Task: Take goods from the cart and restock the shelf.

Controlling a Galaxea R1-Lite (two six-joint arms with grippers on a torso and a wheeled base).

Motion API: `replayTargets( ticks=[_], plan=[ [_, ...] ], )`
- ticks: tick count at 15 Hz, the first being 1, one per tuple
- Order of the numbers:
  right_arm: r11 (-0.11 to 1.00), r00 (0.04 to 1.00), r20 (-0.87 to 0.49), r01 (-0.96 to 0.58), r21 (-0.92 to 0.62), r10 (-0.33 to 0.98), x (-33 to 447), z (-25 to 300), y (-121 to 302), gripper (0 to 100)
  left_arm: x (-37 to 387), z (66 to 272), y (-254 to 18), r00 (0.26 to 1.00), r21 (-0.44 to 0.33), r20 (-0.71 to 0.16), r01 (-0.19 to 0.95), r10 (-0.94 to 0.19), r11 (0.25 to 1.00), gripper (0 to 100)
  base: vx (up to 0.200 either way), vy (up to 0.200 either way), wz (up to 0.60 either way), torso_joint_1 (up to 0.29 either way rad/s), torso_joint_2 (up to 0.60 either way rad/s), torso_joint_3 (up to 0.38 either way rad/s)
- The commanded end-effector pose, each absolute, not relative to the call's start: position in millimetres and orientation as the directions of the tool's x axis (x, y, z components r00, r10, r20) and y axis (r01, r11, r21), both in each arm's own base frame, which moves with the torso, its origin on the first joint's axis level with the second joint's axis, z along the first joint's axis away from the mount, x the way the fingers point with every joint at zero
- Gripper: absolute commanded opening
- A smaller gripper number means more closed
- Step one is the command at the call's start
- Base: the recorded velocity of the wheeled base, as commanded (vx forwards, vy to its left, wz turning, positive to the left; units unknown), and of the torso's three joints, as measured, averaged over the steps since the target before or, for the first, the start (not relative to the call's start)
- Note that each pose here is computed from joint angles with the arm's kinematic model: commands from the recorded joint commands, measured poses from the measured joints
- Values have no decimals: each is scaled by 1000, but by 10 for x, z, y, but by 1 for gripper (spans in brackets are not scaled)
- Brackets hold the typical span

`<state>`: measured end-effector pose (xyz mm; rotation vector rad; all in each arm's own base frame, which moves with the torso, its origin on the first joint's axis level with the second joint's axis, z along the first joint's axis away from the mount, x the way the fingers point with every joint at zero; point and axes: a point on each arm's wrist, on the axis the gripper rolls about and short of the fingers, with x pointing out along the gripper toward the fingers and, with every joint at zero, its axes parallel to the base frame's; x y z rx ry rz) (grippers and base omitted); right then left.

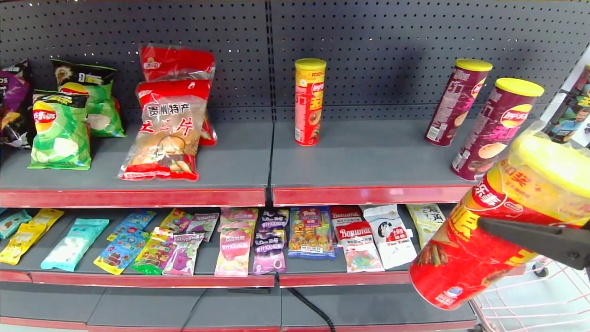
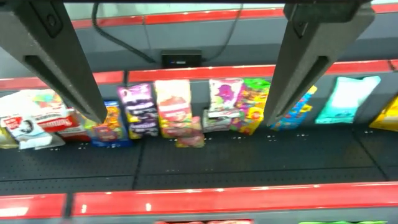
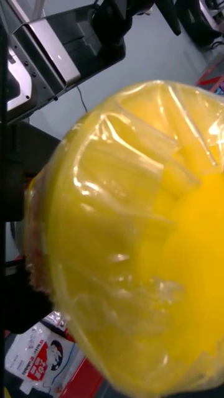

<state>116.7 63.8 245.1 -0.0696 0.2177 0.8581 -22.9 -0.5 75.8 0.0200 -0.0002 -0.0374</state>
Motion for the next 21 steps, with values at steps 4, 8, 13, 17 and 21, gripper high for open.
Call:
replayTargets(
  ticks=[4,8,13,17,21],
  plan=[
    [652,632,-219,-757,27,743,1151,2437,631,0,-229,757,-5,999,18,0,37,-37,999,100,0,0,0,0,0,0],
    [651,632,-216,-758,26,744,1122,2426,620,0,-229,757,-5,999,18,0,37,-37,999,100,0,0,0,0,0,0],
    [651,632,-217,-758,26,744,1097,2405,608,0,-229,757,-5,999,20,0,37,-37,999,100,200,0,0,1,0,8],
    [651,632,-217,-758,26,744,1100,2407,610,0,-229,757,-5,999,20,0,38,-38,999,100,200,0,0,5,2,2],
    [651,632,-216,-758,26,744,1101,2411,610,0,-229,757,-5,999,18,0,37,-37,999,100,50,0,0,2,1,1]
  ],
)
